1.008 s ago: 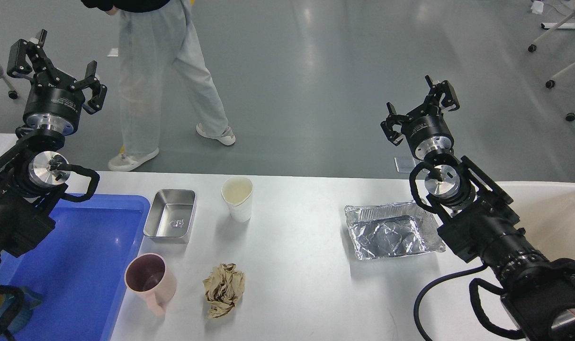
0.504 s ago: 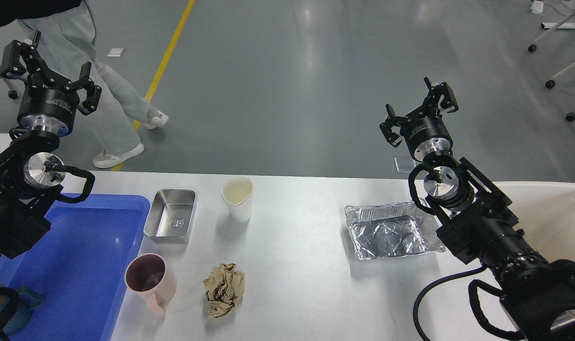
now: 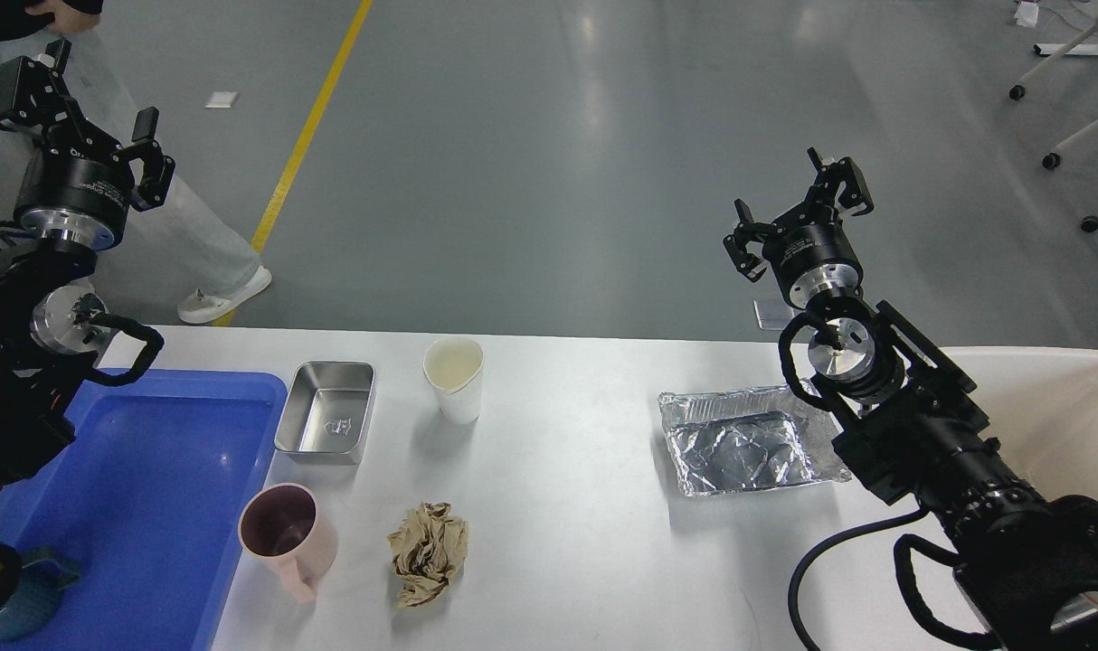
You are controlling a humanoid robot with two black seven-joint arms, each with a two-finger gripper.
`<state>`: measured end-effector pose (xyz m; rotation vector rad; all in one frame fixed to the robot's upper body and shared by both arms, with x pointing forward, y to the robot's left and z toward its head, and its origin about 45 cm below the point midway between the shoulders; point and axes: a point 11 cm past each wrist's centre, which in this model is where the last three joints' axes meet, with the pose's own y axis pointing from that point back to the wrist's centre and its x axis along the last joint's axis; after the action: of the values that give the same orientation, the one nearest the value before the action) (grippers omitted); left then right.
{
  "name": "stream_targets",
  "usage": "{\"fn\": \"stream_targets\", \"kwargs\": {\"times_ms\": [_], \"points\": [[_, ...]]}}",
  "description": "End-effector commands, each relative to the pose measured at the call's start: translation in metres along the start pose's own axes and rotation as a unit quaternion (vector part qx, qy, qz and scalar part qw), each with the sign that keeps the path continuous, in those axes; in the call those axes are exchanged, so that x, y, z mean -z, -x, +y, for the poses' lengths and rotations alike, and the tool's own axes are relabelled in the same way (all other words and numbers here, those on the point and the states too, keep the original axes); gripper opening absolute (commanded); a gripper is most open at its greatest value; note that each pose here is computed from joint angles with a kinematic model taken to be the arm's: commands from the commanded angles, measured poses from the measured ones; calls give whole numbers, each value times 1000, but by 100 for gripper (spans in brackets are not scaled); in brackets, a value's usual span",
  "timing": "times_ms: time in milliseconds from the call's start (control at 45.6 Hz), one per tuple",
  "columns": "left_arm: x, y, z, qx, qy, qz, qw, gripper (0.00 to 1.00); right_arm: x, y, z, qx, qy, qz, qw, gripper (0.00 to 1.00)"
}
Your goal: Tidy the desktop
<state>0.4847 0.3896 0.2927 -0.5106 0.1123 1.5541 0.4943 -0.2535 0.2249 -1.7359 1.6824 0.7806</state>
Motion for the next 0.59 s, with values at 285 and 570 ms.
{"fn": "stream_targets", "kwargs": {"times_ms": [285, 570], "points": [[-4, 28, -1, 54, 23, -11, 998, 96, -3, -3, 2, -2, 3, 2, 1000, 100], [-29, 52, 7, 111, 28, -124, 986, 96, -4, -5, 4, -4, 4, 1, 1000, 100]]}}
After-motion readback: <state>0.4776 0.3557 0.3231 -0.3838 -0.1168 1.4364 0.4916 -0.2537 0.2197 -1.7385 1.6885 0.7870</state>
